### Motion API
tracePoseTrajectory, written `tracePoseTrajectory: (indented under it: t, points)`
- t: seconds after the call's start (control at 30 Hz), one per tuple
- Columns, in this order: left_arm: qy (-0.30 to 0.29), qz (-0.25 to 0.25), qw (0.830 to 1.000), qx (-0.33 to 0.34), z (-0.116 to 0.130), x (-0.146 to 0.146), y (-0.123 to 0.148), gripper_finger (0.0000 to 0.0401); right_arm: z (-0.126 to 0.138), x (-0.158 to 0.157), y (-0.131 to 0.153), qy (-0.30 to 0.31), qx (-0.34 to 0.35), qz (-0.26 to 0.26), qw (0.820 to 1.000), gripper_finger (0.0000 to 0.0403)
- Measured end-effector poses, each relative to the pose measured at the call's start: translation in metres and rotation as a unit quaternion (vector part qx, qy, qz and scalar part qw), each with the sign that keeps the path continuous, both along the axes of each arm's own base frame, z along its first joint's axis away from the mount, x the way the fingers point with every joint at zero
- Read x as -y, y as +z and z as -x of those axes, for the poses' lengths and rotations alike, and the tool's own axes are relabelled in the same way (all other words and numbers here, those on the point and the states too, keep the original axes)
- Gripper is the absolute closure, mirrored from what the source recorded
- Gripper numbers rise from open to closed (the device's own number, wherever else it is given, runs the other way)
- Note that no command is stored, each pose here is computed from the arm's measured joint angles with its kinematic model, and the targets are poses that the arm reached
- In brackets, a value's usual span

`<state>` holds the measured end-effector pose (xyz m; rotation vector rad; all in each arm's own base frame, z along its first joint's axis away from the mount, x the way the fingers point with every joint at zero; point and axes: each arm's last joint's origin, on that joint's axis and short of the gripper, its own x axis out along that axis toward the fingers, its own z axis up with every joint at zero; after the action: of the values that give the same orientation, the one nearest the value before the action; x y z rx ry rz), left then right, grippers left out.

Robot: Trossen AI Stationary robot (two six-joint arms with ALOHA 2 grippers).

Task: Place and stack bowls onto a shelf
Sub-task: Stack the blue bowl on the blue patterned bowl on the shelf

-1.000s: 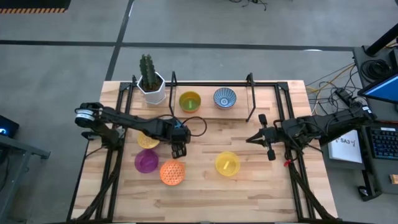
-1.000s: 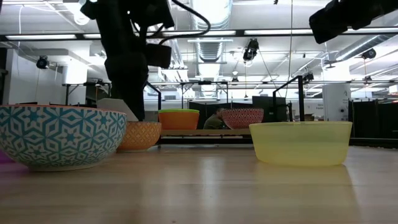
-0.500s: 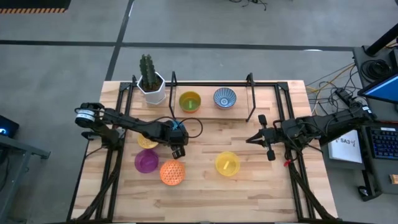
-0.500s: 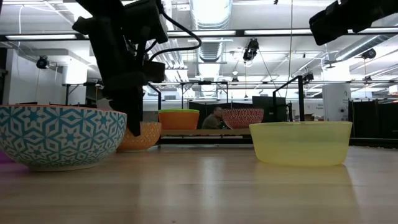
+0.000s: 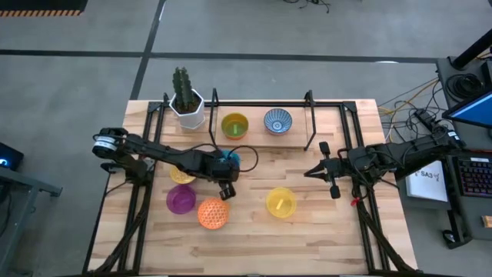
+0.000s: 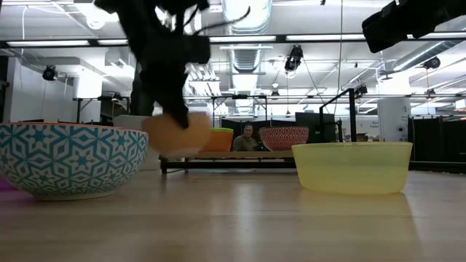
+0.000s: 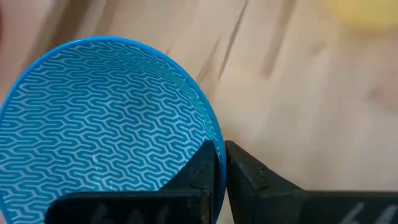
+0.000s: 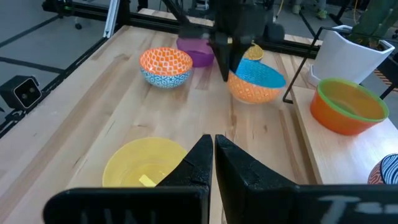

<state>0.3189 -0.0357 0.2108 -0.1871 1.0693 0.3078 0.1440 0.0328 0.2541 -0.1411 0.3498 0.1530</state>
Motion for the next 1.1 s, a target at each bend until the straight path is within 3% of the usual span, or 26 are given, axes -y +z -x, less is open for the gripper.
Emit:
tracePoseTrajectory:
  t: [0.17,0.47,0.67,0.87,1.1]
  points:
    - [-0.046,-0.021,0.997,0.065,-0.019,0.005,0.04,0.0398,0.0,0.0,0.0,0.0,0.0,0.001,1.0,0.0394]
    - [-0.093,-0.153,0.972,0.154,-0.063,-0.031,0.091,0.0399,0.0,0.0,0.0,0.003,0.001,0.009,1.0,0.0394]
    - [-0.1,-0.201,0.965,0.139,-0.102,-0.085,0.09,0.0399,0.0,0.0,0.0,0.006,0.002,0.016,1.0,0.0394]
    - [-0.13,-0.189,0.965,0.129,-0.137,-0.127,0.072,0.0399,0.001,0.0,-0.001,0.007,-0.002,0.02,1.0,0.0394]
    - [-0.133,-0.194,0.968,0.085,-0.156,-0.153,0.049,0.0399,0.003,0.001,-0.003,0.002,-0.031,0.012,0.999,0.0394]
